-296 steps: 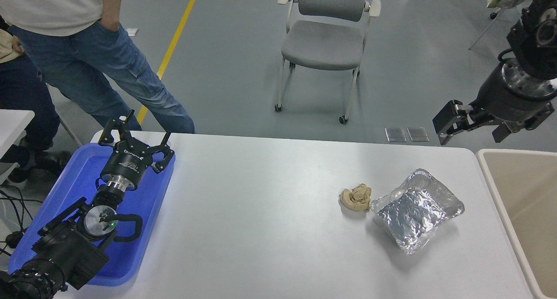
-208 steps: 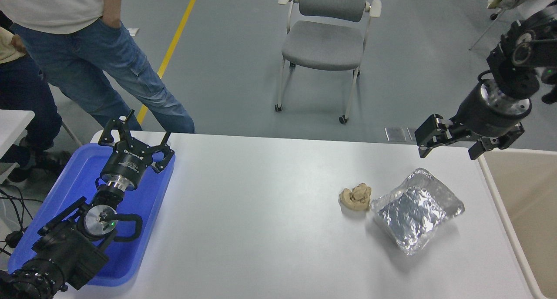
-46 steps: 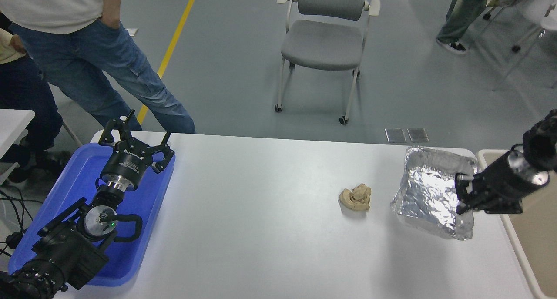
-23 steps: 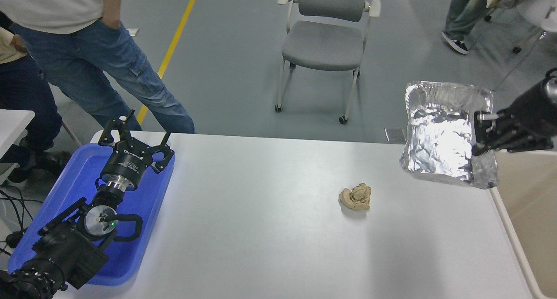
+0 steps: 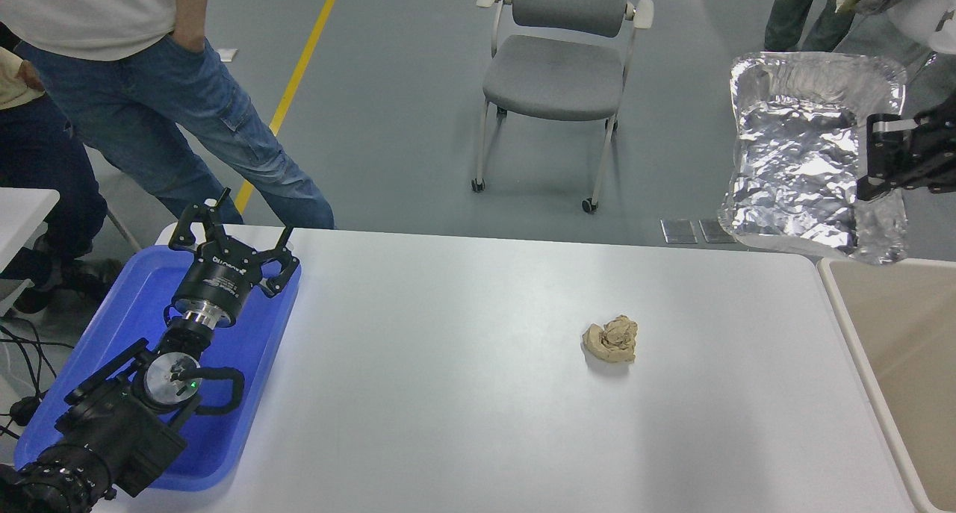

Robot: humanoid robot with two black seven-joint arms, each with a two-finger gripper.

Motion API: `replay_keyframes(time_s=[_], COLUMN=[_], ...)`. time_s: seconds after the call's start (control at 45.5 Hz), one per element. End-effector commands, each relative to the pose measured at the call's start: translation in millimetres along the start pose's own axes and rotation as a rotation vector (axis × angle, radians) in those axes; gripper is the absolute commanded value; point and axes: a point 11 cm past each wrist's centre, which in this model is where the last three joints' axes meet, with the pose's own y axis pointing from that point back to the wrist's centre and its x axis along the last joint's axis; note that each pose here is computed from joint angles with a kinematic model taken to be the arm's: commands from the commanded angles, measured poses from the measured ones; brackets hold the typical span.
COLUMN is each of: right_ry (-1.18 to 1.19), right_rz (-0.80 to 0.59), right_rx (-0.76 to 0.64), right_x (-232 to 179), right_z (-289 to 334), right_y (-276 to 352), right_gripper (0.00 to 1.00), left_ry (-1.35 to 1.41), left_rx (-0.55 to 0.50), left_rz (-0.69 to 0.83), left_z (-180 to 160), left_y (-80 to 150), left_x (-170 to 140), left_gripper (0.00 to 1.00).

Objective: Pick up foil plate and place in dustbin

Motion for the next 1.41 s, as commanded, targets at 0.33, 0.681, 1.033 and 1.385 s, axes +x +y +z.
replay_keyframes(time_s=[0.33, 0.681, 1.033, 1.385], right_ry=[-0.285, -0.514, -0.573, -0.619], right_rz=[0.031, 0.132, -0.028, -0.038], right_rx=[-0.242, -0.37, -0.371, -0.392], right_x=[-15.7, -39.9, -83.3, -130.7], right_z=[150.5, 274.7, 298.0, 312.3], right_y=[12.0, 22.7, -67.3, -155.5], right_gripper=[0.0, 0.0, 0.0, 0.0], left_ry=[-0.001, -0.001, 0.001, 0.001], left_rx=[0.001, 0.001, 0.0, 0.0], left_rz=[0.003, 0.003, 0.0, 0.0], left_z=[-0.5, -0.5, 0.0, 0.0], left_y=[0.6, 0.6, 0.0, 0.0], left_x=[0.7, 0.7, 0.0, 0.0], left_gripper=[1.0, 1.0, 1.0, 1.0])
